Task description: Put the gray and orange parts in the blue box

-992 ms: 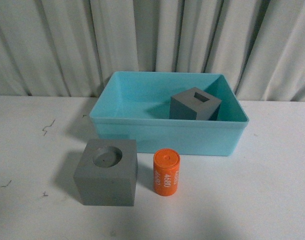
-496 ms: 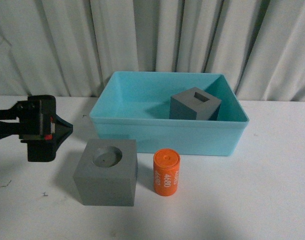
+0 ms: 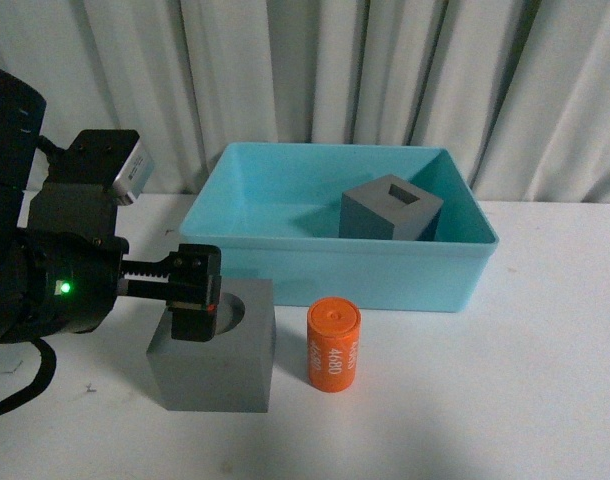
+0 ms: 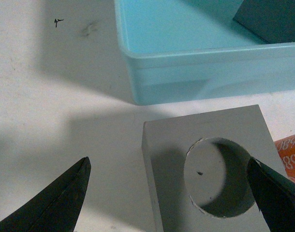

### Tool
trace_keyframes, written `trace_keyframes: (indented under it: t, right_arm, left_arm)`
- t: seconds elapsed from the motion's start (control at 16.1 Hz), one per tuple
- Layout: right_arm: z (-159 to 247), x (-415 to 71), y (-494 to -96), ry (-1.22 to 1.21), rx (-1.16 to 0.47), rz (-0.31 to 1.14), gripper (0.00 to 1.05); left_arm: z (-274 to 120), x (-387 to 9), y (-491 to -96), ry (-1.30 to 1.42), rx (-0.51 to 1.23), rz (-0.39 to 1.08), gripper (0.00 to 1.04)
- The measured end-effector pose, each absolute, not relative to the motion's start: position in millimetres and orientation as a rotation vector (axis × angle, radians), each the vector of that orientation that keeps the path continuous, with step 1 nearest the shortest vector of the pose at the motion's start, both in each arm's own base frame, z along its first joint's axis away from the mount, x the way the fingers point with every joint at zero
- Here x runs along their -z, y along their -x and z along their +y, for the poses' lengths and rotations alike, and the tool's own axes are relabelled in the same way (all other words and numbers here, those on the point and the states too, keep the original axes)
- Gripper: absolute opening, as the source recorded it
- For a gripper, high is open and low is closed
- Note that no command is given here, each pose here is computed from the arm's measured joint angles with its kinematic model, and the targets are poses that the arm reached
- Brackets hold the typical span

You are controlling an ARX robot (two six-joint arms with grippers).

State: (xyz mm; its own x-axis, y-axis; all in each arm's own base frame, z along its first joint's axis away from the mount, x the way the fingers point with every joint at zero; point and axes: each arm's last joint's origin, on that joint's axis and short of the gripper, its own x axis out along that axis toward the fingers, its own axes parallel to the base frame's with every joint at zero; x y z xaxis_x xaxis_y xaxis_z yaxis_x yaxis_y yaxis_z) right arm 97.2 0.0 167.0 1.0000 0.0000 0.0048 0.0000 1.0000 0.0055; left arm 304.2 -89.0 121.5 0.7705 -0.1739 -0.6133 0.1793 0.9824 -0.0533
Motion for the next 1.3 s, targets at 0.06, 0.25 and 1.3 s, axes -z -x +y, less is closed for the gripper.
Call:
trace_keyframes:
  t: [0.06,0.25,1.3]
  right_arm:
    - [0,-167,-97,-0.006,0.000,-0.005,0.98]
    - [0,-167,-97,-0.006,0.000,-0.005,0.98]
    - [0,-167,-97,-0.006,0.000,-0.005,0.98]
  left_arm:
    - [-92,-121,-306,-0.011,0.194,0.662,0.98]
    - [-97,-114,-309,-0.010,0.191,0.682,0.98]
    - [-98,-103,-317,-0.017,0.175,0.700,0.98]
